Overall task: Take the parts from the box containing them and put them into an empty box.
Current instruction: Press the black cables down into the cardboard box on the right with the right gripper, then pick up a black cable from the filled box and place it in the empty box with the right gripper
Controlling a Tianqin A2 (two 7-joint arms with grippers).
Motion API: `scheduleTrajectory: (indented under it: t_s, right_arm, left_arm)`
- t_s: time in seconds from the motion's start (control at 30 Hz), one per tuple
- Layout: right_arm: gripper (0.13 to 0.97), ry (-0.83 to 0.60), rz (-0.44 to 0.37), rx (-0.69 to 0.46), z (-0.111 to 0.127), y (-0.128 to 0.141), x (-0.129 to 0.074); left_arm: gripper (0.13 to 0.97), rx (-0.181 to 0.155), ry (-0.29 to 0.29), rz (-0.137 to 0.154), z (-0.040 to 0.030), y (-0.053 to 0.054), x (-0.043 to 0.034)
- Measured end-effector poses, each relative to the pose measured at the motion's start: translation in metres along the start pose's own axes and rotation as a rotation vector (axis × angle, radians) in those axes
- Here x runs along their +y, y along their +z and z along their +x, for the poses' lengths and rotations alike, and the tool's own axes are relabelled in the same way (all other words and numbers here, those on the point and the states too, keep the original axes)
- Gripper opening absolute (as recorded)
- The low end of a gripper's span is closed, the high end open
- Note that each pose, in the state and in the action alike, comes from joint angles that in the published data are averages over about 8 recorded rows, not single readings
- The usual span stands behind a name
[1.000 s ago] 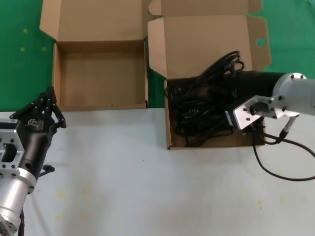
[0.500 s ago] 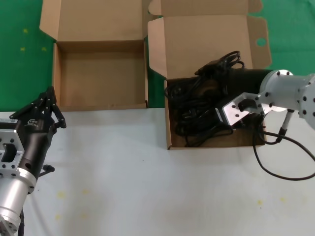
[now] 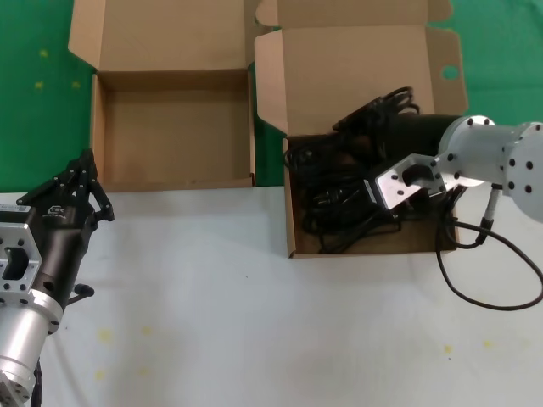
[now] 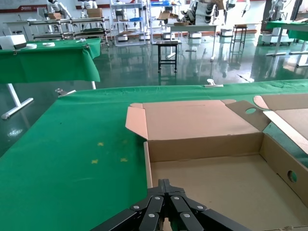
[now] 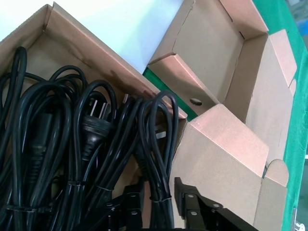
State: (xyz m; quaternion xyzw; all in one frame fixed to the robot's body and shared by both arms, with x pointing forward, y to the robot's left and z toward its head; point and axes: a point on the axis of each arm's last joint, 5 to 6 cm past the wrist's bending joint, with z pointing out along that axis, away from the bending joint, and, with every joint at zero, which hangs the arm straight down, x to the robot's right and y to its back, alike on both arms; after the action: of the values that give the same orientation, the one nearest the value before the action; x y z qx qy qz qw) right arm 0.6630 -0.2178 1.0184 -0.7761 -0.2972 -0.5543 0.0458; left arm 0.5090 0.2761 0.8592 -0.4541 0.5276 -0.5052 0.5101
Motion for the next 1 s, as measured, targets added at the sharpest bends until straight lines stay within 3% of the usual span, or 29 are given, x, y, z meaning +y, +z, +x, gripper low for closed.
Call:
scheduleTrajectory:
  t_s: [0.53,0.83,1.0]
  right_arm:
    - [0.211,0.015,-0.006,0.016,0.007,-0.005,0.003]
    - [0.207,0.057,0.032,0.065,0.064,-0.040,-0.014]
    - [0.205,0.124,0.096,0.042,0.096,-0.039,-0.036]
  left_arm:
    - [0.144,0.000,0.000,0.000,0.0000,0.000,0.0000]
    - [0.144,0.000,0.000,0.000,0.0000,0.000,0.0000]
    - [0.144,0.000,0.000,0.000,0.0000,0.000,0.0000]
